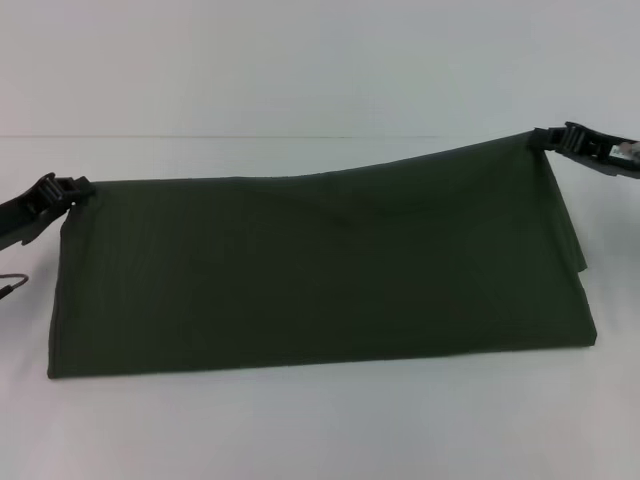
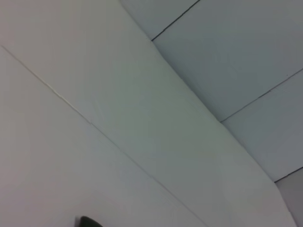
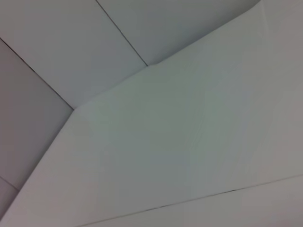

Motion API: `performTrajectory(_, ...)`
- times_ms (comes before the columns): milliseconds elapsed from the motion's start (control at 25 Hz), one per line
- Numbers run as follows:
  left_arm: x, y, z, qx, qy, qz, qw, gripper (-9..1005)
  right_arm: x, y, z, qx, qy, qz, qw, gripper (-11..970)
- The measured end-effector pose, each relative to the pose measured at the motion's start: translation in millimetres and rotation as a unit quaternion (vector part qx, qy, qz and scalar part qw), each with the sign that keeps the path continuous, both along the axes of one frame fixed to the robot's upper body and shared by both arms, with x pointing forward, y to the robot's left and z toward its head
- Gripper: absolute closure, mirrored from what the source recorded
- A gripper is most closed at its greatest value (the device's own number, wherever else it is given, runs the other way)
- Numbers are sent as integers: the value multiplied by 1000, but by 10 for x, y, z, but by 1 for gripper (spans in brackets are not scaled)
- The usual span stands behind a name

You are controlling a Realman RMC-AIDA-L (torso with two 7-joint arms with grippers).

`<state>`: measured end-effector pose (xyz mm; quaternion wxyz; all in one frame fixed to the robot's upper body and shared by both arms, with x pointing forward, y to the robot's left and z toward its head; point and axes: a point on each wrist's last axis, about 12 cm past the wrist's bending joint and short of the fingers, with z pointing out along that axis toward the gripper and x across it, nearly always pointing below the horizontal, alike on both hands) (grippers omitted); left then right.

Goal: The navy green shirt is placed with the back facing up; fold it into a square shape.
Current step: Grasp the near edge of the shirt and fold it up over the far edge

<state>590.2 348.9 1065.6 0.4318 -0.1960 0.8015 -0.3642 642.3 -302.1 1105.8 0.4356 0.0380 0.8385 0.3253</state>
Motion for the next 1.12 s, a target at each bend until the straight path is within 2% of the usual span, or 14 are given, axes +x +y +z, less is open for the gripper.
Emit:
performTrajectory(440, 125, -189, -71, 45, -13, 30, 998, 852, 74, 174, -132, -58, -11, -30, 998, 950)
performTrajectory(720, 165, -212, -52, 54, -23, 36, 998, 839, 96, 191, -126, -58, -21, -38, 997, 947)
performTrajectory(920, 198, -314, -77, 74, -30, 37, 996, 829, 106, 226, -155, -67, -22, -39, 997, 944)
performTrajectory(1120, 221, -422, -105, 70, -37, 60, 995, 820, 119, 257, -196, -76, -28, -47, 996, 942)
